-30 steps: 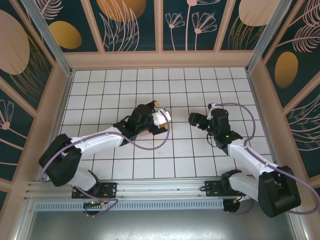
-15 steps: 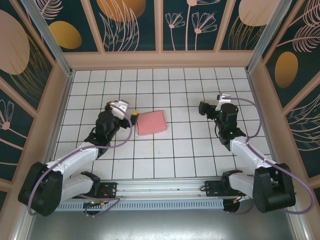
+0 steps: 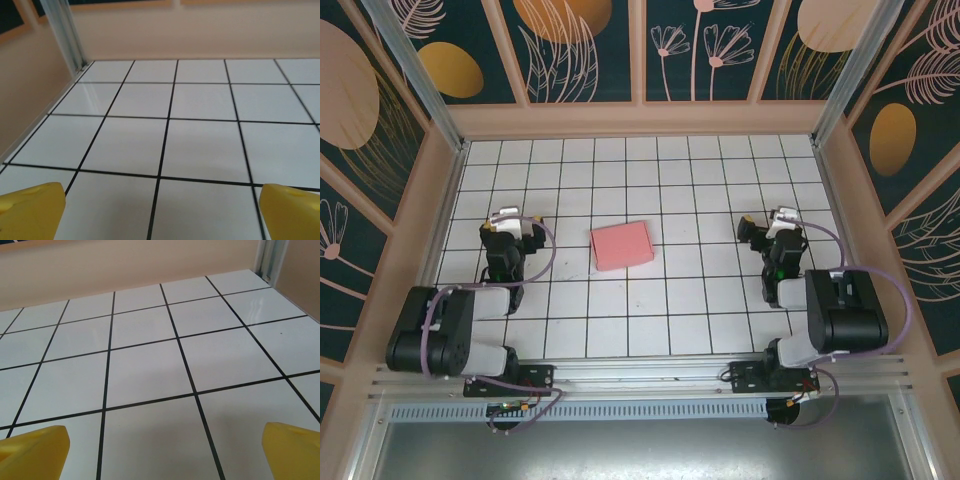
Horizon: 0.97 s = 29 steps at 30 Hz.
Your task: Fold the paper box
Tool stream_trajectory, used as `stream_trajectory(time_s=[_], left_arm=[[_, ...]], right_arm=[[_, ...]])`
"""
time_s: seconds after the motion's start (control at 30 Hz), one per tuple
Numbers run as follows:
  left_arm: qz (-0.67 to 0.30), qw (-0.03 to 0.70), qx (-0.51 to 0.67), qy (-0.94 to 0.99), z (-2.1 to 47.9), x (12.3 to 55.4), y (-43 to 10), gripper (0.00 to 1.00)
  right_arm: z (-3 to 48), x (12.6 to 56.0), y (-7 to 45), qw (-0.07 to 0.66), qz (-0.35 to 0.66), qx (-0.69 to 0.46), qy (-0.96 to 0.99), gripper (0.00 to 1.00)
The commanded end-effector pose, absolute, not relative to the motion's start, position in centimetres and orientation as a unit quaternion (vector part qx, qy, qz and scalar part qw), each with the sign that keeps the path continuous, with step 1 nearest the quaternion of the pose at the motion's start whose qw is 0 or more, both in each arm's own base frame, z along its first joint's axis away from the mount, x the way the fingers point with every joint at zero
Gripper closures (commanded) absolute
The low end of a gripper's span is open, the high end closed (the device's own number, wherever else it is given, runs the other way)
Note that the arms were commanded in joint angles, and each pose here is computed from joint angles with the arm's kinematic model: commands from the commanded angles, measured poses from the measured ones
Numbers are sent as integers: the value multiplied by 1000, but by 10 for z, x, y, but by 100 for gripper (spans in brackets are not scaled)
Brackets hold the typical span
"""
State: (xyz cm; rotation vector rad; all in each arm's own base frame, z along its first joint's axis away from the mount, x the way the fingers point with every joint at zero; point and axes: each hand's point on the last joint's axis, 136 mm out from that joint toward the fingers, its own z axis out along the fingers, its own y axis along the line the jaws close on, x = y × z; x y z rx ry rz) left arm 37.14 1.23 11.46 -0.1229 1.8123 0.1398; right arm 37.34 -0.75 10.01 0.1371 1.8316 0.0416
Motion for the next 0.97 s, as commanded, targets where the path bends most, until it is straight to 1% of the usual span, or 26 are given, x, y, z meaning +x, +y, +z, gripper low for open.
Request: stream_trajectory(time_s=[0.0, 0.03, 0.07, 0.3, 0.43, 0.93], left_arm=[[28, 674, -90, 732, 140, 375, 27, 1], [21, 678, -94, 729, 137, 373, 28, 1], [19, 683, -92, 725, 140, 371, 28, 1], [24, 676, -90, 731, 137, 374, 28, 1], [6, 670, -57, 740, 135, 378, 16, 1], [7, 670, -57, 740, 135, 378, 16, 1]], right_arm=[[127, 376, -10, 666, 21, 52, 744, 1], [129, 375, -12, 673, 21, 54, 737, 1], [125, 376, -12, 664, 22, 57, 745, 1], [125, 376, -16, 664, 21, 62, 745, 1], [125, 376, -16, 665, 20, 63, 744, 1], [125, 376, -16, 665, 20, 63, 744, 1]])
